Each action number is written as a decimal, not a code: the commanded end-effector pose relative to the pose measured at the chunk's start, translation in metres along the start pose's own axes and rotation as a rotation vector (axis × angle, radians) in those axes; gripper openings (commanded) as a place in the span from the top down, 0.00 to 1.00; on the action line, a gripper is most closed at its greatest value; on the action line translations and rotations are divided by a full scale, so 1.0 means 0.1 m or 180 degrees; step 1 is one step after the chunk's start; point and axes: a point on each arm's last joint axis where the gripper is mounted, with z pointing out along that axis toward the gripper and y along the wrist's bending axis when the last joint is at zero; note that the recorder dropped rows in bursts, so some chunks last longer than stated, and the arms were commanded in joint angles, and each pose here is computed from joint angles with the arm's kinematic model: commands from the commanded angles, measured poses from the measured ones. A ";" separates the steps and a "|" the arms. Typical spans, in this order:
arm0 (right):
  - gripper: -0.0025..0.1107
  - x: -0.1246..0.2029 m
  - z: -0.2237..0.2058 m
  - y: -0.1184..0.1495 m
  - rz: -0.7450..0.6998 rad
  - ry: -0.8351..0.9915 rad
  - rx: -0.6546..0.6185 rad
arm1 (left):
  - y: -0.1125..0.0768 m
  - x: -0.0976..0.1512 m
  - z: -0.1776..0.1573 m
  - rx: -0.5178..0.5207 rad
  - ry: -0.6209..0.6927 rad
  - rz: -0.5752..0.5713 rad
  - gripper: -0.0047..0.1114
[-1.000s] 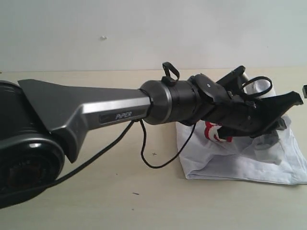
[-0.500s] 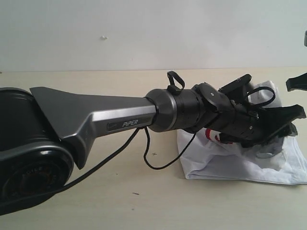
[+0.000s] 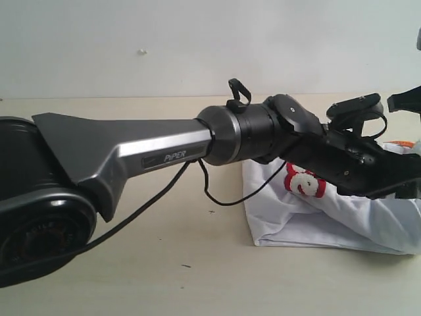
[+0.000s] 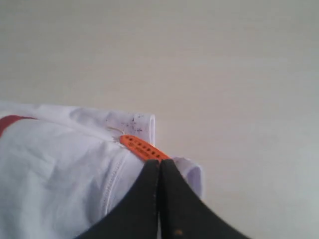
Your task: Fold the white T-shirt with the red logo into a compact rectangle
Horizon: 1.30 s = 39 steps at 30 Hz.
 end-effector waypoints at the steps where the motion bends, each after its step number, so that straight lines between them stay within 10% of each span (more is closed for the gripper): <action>1: 0.98 -0.09 -0.08 -0.01 0.0010 -0.0173 -0.0013 | -0.02 -0.25 -0.32 -0.0081 -0.0061 0.0348 0.38; 14: 0.98 -0.01 0.04 0.09 -0.0062 0.0084 -0.0268 | 0.63 -0.18 -0.93 -0.1026 0.1342 0.0604 0.38; 30: 0.98 0.18 0.35 0.31 -0.0206 0.0578 -0.0947 | 0.90 0.12 -0.71 -0.0985 0.1886 0.0743 0.39; 39: 0.98 0.22 0.40 0.36 -0.0261 0.0655 -0.1141 | 1.07 0.26 -0.62 -0.1055 0.2066 0.0593 0.96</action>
